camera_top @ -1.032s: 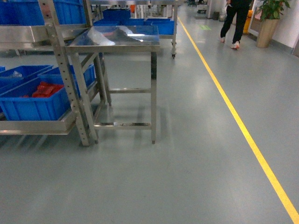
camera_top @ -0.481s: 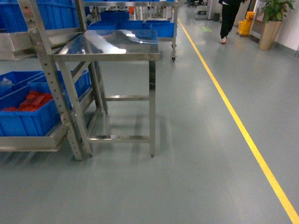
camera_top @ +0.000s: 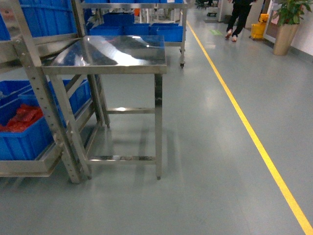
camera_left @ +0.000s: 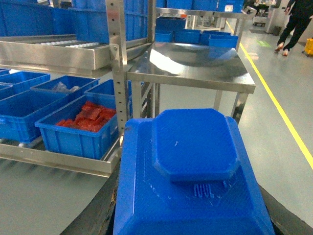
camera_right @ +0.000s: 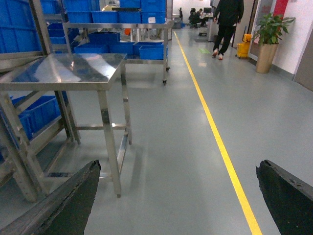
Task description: Pick blue part to blue bin on bottom shelf
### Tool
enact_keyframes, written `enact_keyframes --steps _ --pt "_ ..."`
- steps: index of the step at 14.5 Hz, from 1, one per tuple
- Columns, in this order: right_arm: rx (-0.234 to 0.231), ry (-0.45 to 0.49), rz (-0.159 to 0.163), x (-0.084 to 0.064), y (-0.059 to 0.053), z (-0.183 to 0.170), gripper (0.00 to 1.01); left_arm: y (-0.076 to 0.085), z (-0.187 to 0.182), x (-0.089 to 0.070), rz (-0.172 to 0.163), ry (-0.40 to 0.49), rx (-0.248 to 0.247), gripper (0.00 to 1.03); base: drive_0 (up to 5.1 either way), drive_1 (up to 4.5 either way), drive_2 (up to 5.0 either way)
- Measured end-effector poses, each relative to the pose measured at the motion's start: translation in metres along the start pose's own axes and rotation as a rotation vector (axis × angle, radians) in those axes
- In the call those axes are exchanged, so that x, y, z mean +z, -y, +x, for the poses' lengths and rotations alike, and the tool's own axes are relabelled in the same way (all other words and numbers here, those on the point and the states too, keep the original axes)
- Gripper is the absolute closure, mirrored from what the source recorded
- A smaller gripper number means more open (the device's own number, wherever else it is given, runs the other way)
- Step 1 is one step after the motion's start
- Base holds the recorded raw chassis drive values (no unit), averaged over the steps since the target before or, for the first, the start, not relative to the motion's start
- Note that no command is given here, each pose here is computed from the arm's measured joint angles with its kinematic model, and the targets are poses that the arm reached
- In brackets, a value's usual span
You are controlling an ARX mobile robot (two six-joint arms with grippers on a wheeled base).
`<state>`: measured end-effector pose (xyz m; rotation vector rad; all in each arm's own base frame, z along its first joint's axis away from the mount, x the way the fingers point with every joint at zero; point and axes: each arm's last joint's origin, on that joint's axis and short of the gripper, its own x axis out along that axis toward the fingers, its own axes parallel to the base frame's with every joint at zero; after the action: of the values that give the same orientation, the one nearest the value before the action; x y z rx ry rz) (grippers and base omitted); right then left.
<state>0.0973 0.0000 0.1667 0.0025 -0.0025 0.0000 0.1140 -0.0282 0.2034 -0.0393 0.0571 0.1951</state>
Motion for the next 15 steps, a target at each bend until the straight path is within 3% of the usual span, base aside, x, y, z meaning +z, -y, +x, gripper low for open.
enact_keyframes --steps 15 --pt "0.000 0.002 0.000 0.0002 0.0000 0.0000 0.03 0.0000 0.0000 -0.0001 0.000 0.000 0.000 0.60 0.0 3.90 -3.8"
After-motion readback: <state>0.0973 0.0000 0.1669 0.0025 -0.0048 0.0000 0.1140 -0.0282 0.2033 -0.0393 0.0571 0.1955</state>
